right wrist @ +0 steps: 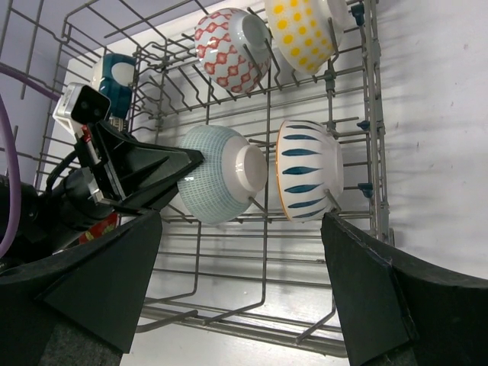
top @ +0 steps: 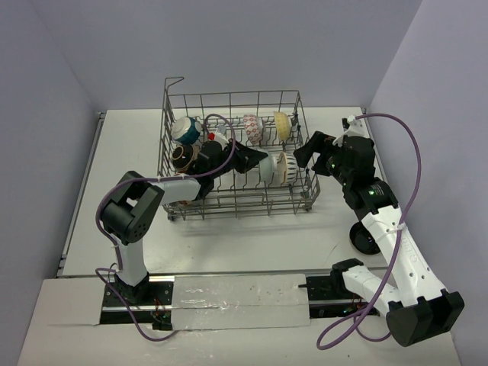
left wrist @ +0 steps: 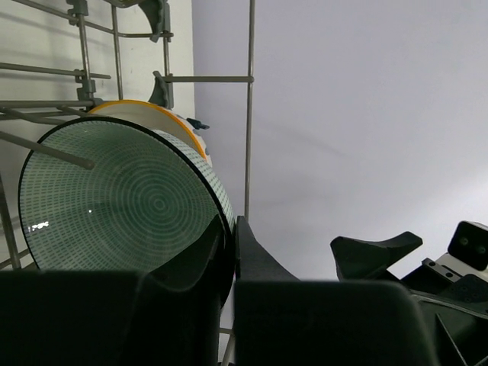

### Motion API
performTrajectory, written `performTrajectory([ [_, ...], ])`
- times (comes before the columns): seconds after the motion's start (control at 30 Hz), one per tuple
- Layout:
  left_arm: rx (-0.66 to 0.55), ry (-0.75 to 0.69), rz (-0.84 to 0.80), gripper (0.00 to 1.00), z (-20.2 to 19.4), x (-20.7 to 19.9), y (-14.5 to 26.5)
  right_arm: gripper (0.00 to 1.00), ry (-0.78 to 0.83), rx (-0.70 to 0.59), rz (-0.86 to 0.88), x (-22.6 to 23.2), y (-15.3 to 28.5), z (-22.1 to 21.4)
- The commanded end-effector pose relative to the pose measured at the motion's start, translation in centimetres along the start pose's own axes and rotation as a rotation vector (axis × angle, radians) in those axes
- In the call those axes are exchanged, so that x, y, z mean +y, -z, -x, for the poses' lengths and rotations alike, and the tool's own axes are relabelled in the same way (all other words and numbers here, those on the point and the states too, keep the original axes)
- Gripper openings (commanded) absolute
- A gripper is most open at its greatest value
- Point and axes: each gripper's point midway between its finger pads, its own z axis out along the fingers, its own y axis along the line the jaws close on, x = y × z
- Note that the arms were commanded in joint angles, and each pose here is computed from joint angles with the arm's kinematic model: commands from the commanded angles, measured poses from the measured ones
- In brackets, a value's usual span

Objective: Load the bowls into the dish rack
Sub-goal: Insert the bowl into the dish rack.

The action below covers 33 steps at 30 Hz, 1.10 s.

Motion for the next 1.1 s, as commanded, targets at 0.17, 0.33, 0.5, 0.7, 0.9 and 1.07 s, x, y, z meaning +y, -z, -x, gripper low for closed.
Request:
performTrajectory([
  [0.17, 0.065, 0.01, 0.05, 0.19, -1.8, -0.8, 1.8, 0.92, -0.002, -0.057, 0.031, 0.6, 0.1, 1.3],
  [0.33, 0.065, 0.009, 0.057, 0.4, -1.7, -0.9, 1.9, 0.92, 0.0, -0.056, 0.034, 0.6, 0.1, 1.3],
  [0.5, 0.051, -0.012, 0.066, 0.99, -1.4, -0.9, 1.9, 0.92, 0.003, -0.047, 0.036, 0.7, 0.0, 1.2],
  [0.7, 0.039, -0.02, 0.076, 0.99, -1.2, -0.9, 2.2, 0.92, 0.003, -0.035, 0.036, 0.6, -0.3, 0.9],
  [0.9, 0.021, -0.062, 0.062, 0.99, -0.7, -2.4, 2.4, 0.92, 0.006, -0.036, 0.04, 0.7, -0.2, 0.9],
  [1.07, 0.0, -0.147, 0.059, 0.99, 0.1, -4.3, 2.2, 0.92, 0.009, -0.03, 0.046, 0.8, -0.2, 0.9],
])
